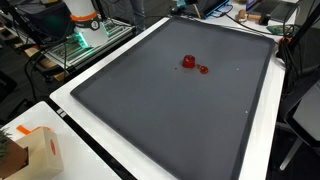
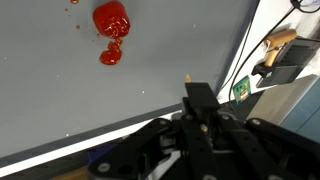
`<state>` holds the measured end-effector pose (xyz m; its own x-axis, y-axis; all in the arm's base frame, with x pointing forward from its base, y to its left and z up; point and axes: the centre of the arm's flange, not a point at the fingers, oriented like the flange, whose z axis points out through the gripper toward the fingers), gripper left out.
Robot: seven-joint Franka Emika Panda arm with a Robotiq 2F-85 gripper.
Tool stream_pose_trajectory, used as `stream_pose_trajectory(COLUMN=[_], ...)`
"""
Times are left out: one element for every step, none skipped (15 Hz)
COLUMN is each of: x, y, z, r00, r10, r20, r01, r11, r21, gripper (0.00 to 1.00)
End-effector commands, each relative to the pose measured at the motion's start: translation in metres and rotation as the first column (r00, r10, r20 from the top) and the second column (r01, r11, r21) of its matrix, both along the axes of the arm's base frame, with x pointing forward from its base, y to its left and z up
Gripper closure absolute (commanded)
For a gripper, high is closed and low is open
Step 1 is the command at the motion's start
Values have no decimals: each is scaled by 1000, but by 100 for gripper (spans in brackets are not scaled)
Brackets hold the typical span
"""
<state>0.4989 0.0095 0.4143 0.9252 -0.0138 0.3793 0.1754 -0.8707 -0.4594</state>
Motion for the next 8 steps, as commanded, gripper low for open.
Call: stream_pose_trajectory(x=[9,10,11,12,13,14,15,16], y=[-14,-16,-17,-18,-19,-20,-20,-20], z=[-51,-63,-76,-87,-98,-108,-117,-126], r00=[1000,1000,999,999,999,999,998,998], r10=[-7,-15,-11,-9,-7,-4,-3,-5], r20=[-19,-25,-35,-41,-47,-53,-57,-57], r01=[8,16,14,13,11,10,10,11], r11=[998,998,997,996,996,994,993,993], r21=[57,65,81,88,93,106,114,116], gripper=[97,97,97,97,97,97,97,97])
